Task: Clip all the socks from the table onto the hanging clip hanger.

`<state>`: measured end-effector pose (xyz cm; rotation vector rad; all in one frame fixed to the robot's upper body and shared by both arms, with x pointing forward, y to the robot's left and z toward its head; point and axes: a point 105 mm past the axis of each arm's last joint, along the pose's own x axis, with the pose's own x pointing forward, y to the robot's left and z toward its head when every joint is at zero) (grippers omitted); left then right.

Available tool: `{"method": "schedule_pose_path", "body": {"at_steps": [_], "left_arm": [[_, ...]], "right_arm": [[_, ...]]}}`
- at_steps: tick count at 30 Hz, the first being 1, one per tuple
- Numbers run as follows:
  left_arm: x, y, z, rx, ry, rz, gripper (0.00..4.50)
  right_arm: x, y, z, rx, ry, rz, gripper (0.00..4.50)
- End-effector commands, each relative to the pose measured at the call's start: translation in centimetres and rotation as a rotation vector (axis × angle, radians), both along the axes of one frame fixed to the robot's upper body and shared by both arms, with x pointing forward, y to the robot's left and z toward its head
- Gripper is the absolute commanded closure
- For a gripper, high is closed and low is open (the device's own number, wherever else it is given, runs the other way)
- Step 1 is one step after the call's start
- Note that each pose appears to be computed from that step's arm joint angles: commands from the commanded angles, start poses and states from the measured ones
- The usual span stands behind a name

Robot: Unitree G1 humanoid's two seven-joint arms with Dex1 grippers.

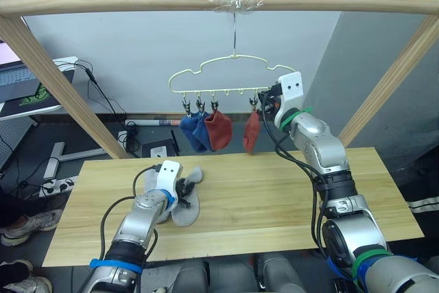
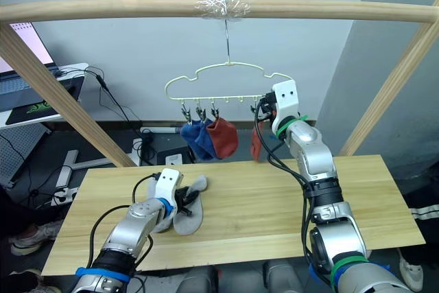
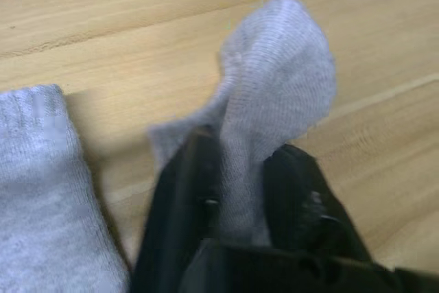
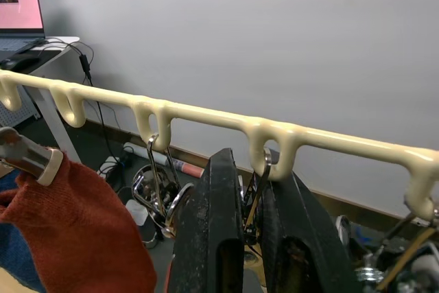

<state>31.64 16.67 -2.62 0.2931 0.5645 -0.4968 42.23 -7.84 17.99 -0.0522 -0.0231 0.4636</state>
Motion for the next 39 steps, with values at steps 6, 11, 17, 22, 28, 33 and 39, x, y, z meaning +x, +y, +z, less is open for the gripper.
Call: {"method": "schedule_pose_path", "body": {"at_steps": [6, 11, 17, 22, 28, 33, 39], "left_arm": [[-0.8, -12.2, 7.3, -0.249, -0.251, -0.436, 4.49], [0.7, -15.9, 10.7, -0.345, -0.343, -0.471, 4.49], [4.7, -17.4, 12.9, -0.283, -0.49, -0.375, 4.49], [6.8, -16.8, 12.9, -0.225, -0.531, -0.308, 4.49], [7.5, -16.8, 13.0, -0.231, -0.536, -0.277, 4.49], [7.6, -17.2, 13.4, -0.238, -0.557, -0.277, 4.49], [8.0, -17.3, 14.3, -0.242, -0.597, -0.258, 4.49]], "right_arm": [[-0.3, 0.1, 2.2, 0.018, -0.069, 0.007, 4.5], [-0.2, 0.1, 2.2, 0.018, -0.069, 0.004, 4.5], [-0.3, 0.0, 2.3, 0.019, -0.071, 0.0, 4.5], [-0.3, -0.3, 2.3, 0.018, -0.07, -0.007, 4.5], [-0.4, -0.4, 2.3, 0.017, -0.069, -0.009, 4.5], [-0.4, -0.4, 2.2, 0.017, -0.065, -0.01, 4.5], [-0.4, -0.4, 2.1, 0.021, -0.054, -0.007, 4.5]]}}
